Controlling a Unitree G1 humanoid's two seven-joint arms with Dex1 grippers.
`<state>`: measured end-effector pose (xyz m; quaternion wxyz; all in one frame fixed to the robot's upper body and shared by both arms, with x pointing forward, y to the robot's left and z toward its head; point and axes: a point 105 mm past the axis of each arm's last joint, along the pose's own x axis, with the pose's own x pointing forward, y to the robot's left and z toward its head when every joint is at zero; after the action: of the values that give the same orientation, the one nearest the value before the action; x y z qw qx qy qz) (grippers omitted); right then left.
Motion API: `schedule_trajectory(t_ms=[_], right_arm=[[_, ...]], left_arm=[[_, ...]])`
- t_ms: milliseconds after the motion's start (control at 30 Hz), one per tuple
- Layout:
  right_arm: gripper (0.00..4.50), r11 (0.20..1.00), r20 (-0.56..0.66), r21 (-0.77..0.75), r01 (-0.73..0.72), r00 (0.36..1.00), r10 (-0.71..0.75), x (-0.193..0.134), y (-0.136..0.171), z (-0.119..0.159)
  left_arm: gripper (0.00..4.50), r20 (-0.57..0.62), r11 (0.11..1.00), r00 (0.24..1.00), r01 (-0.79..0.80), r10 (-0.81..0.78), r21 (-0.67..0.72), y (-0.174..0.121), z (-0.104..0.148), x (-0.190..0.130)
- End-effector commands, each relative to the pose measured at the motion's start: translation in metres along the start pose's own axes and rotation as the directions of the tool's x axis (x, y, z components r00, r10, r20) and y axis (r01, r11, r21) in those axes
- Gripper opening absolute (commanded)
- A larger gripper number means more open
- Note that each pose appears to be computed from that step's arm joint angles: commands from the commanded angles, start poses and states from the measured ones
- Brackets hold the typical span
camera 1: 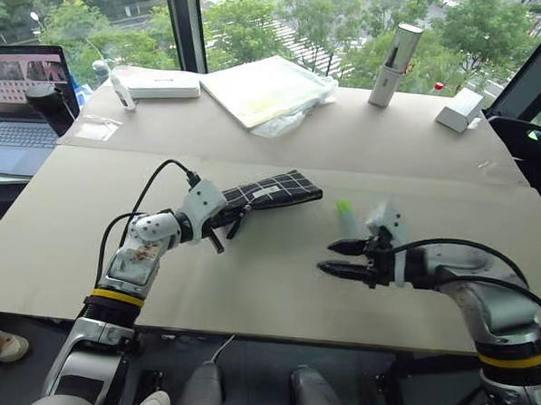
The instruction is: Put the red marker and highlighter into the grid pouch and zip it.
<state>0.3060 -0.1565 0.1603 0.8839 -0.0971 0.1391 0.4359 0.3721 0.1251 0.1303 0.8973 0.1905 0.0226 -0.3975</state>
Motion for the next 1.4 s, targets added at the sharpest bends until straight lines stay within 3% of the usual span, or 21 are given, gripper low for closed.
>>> schedule_trajectory(t_ms=[33, 267, 600, 867, 1133, 1400], right_arm=[[2.86, 0.902, 0.042, 0.109, 0.419, 0.904, -0.425, -0.031, -0.067, 0.006], [2.86, 0.739, -0.045, 0.189, 0.647, 0.757, -0.651, -0.045, -0.086, -0.024], [2.86, 0.624, -0.117, 0.277, 0.731, 0.670, -0.733, -0.030, -0.094, -0.042], [2.86, 0.620, -0.179, 0.273, 0.736, 0.672, -0.719, -0.020, -0.092, -0.058], [2.86, 0.660, -0.226, 0.267, 0.702, 0.712, -0.665, 0.001, -0.072, -0.074], [2.86, 0.692, -0.236, 0.168, 0.702, 0.710, -0.663, 0.005, -0.068, -0.080]], left_arm=[[0.00, 0.062, 1.000, 0.998, 0.004, -0.003, -0.013, 0.005, 0.019, -0.004], [0.00, 0.050, 1.000, 0.999, 0.008, -0.008, 0.003, 0.007, 0.017, -0.005], [0.00, 0.055, 0.999, 0.998, -0.009, 0.011, -0.032, -0.006, 0.009, -0.001], [0.00, 0.057, 0.997, 0.997, -0.057, 0.060, -0.050, -0.002, 0.007, -0.007], [0.00, 0.060, 0.995, 0.995, -0.076, 0.079, -0.058, 0.000, 0.007, -0.009], [0.00, 0.062, 0.995, 0.994, -0.082, 0.086, -0.061, 0.001, 0.006, -0.009]])
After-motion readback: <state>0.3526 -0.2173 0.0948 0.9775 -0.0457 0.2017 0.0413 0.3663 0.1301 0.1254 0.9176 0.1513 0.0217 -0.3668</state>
